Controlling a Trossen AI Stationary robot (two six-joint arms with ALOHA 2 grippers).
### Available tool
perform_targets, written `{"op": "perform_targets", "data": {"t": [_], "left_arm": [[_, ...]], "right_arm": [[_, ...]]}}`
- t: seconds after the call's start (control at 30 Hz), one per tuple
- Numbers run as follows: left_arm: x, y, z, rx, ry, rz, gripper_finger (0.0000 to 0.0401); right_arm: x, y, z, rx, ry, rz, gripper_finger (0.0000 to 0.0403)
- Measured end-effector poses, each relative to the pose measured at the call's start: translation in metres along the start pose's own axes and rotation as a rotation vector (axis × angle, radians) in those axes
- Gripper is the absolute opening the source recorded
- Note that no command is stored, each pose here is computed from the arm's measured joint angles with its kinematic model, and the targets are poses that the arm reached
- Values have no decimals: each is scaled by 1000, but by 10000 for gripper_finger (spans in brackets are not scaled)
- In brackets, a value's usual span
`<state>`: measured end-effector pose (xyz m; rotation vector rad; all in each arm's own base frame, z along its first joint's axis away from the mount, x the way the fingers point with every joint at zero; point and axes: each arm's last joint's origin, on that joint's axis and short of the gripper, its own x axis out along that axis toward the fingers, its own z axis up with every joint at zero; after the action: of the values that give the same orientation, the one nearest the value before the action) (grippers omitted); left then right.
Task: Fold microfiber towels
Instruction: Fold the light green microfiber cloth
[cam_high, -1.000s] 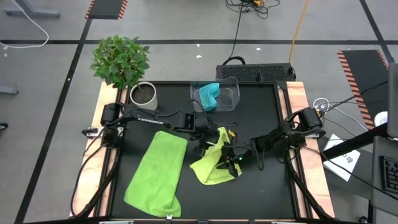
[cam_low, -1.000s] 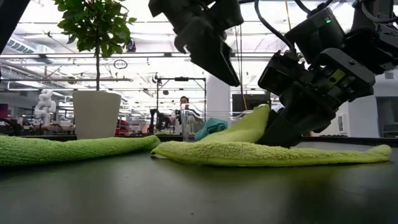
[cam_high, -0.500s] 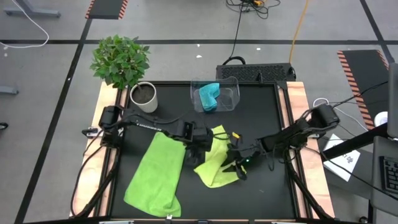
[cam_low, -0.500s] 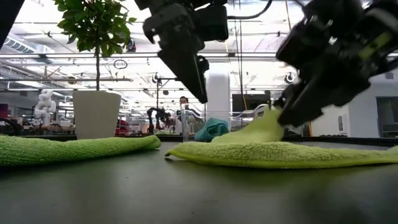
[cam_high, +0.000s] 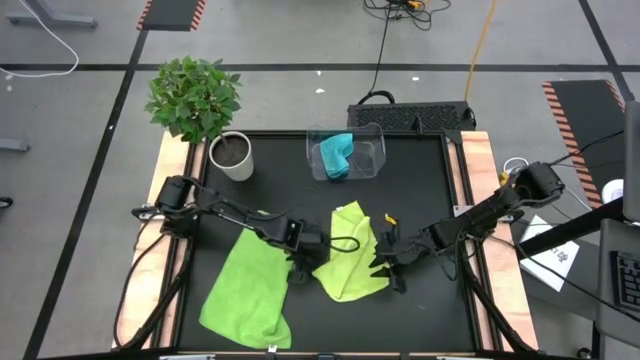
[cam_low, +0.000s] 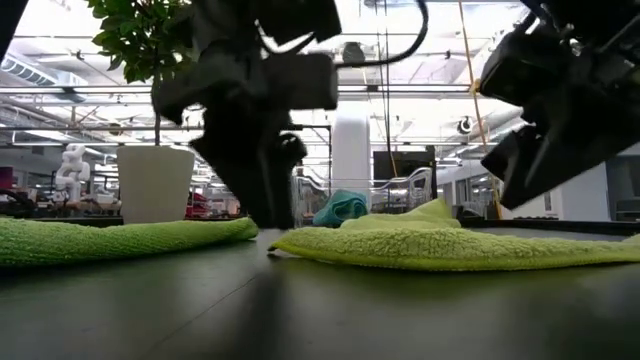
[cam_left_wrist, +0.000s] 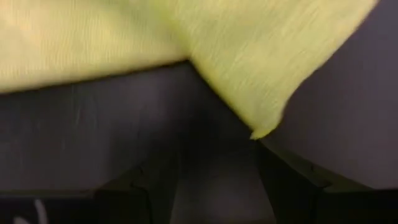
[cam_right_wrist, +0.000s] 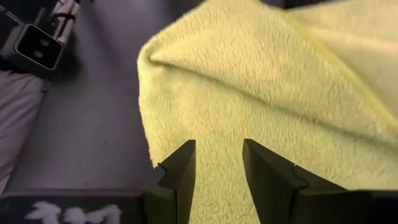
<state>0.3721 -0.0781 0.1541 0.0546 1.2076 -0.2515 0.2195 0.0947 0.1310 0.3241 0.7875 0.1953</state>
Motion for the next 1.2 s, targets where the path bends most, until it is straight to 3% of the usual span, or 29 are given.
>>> {"op": "perform_targets", "data": {"t": [0.3, 0.53, 0.77, 1.03, 1.2], "left_arm": [[9, 5, -10, -30, -2, -8, 214], [7, -2, 6, -12, -160, -221, 214], [4, -4, 16, -13, -266, -303, 214], [7, 2, 8, -54, -179, -147, 214], [10, -14, 1, 27, -125, 71, 214]], "right_arm": [[5, -2, -6, 24, 37, -16, 125], [13, -5, -13, 29, 79, -40, 125], [16, -6, -13, 24, 81, -42, 125], [17, -6, -12, 1, 68, -34, 125], [17, -5, -11, -20, 56, -28, 125]]}}
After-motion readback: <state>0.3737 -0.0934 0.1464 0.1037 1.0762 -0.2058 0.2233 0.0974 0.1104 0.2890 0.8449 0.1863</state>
